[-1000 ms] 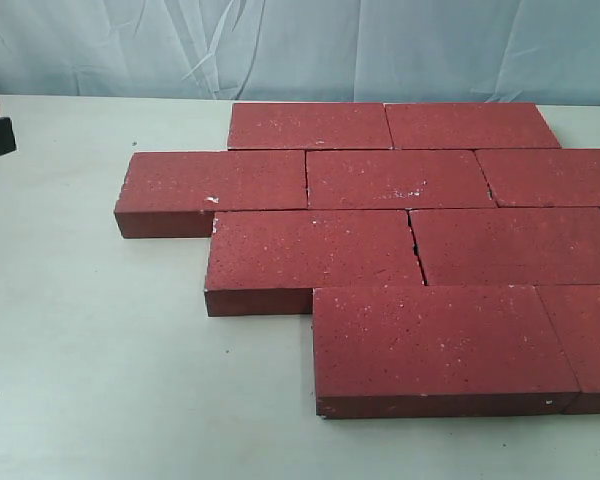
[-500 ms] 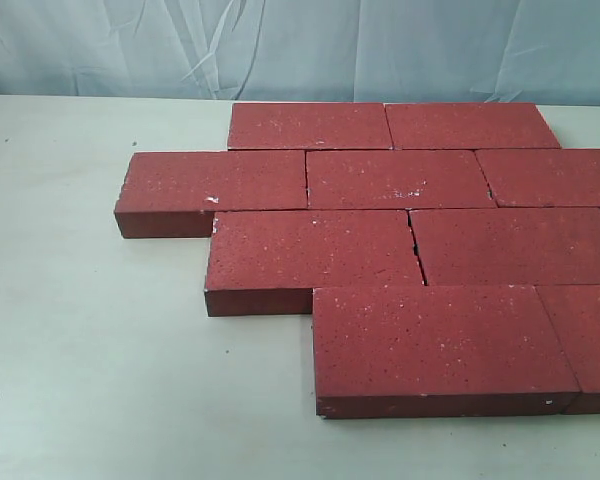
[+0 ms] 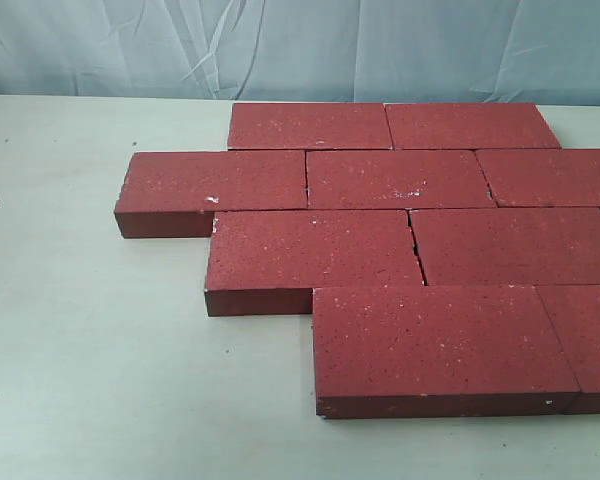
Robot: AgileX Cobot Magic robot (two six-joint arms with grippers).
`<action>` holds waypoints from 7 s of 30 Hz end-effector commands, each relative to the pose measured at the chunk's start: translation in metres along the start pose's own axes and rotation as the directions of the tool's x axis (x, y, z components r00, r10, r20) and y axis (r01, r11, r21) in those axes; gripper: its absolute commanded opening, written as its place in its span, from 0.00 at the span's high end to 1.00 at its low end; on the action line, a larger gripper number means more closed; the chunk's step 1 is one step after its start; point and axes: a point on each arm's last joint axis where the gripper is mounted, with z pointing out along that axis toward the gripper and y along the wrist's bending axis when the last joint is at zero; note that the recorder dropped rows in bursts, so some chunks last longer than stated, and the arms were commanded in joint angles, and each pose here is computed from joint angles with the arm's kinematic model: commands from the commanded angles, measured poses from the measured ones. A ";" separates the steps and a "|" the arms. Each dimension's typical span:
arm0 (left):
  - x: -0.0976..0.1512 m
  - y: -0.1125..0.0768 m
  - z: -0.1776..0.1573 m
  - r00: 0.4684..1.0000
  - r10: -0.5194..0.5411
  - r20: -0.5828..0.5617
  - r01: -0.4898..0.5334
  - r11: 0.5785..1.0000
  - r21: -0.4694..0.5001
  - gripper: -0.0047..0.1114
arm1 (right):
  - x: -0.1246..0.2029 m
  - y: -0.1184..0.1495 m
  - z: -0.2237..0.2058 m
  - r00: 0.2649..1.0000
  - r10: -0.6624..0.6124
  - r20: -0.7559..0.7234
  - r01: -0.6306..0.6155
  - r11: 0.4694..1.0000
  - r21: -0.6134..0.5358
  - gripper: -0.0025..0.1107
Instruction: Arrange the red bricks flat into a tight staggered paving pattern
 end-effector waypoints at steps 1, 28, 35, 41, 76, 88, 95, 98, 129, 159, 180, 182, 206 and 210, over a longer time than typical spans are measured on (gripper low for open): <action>-0.001 -0.001 -0.001 1.000 0.004 0.012 -0.005 1.000 0.004 0.96 | -0.007 -0.002 0.001 0.995 -0.015 0.095 0.013 1.000 0.021 0.98; -0.001 -0.001 -0.001 1.000 0.004 0.012 -0.005 1.000 0.004 0.96 | -0.017 -0.002 -0.001 0.979 -0.010 0.203 0.005 1.000 0.026 0.98; -0.001 -0.001 -0.001 1.000 0.004 0.012 -0.005 1.000 0.004 0.96 | -0.017 -0.002 -0.001 0.979 -0.012 0.205 0.007 1.000 0.028 0.98; -0.001 -0.001 -0.001 1.000 0.004 0.012 -0.005 1.000 0.004 0.96 | -0.017 -0.003 -0.001 0.978 -0.016 0.208 0.005 0.999 0.050 0.98; -0.001 -0.001 -0.001 1.000 0.006 0.011 -0.006 1.000 0.004 0.96 | 0.127 -0.030 0.043 0.989 -0.140 -0.056 0.148 0.968 0.204 0.98; -0.001 -0.001 -0.001 1.000 0.006 0.011 -0.006 1.000 0.004 0.96 | 0.139 -0.031 0.047 0.987 -0.133 -0.086 0.148 0.968 0.201 0.98; -0.001 -0.001 -0.001 1.000 0.008 0.011 -0.008 1.000 0.004 0.96 | 0.154 -0.033 0.050 0.984 -0.124 -0.131 0.148 0.969 0.196 0.98; -0.001 -0.001 -0.001 1.000 0.008 0.011 -0.008 1.000 0.004 0.96 | 0.154 -0.033 0.050 0.984 -0.124 -0.131 0.148 0.969 0.196 0.98; -0.001 -0.001 -0.001 1.000 0.008 0.011 -0.008 1.000 0.004 0.96 | 0.153 -0.033 0.050 0.984 -0.126 -0.129 0.150 0.969 0.198 0.98; 0.106 0.032 -0.077 0.996 0.072 0.049 -0.049 0.929 -0.368 0.96 | 0.153 -0.033 0.050 0.985 -0.119 -0.128 0.143 0.970 0.196 0.98; 0.107 0.032 -0.077 0.996 0.074 0.045 -0.053 0.933 -0.356 0.96 | 0.153 -0.033 0.050 0.985 -0.119 -0.128 0.143 0.970 0.196 0.98; 0.107 0.032 -0.077 0.996 0.072 0.046 -0.051 0.933 -0.357 0.96 | 0.153 -0.033 0.050 0.985 -0.119 -0.128 0.143 0.970 0.196 0.98; 0.107 0.034 -0.078 0.998 -0.003 0.070 0.028 0.929 -0.368 0.96 | 0.153 -0.033 0.050 0.985 -0.119 -0.128 0.143 0.970 0.196 0.98; 0.107 0.034 -0.078 0.998 -0.003 0.070 0.028 0.929 -0.368 0.96 | 0.153 -0.033 0.050 0.985 -0.119 -0.128 0.143 0.970 0.196 0.98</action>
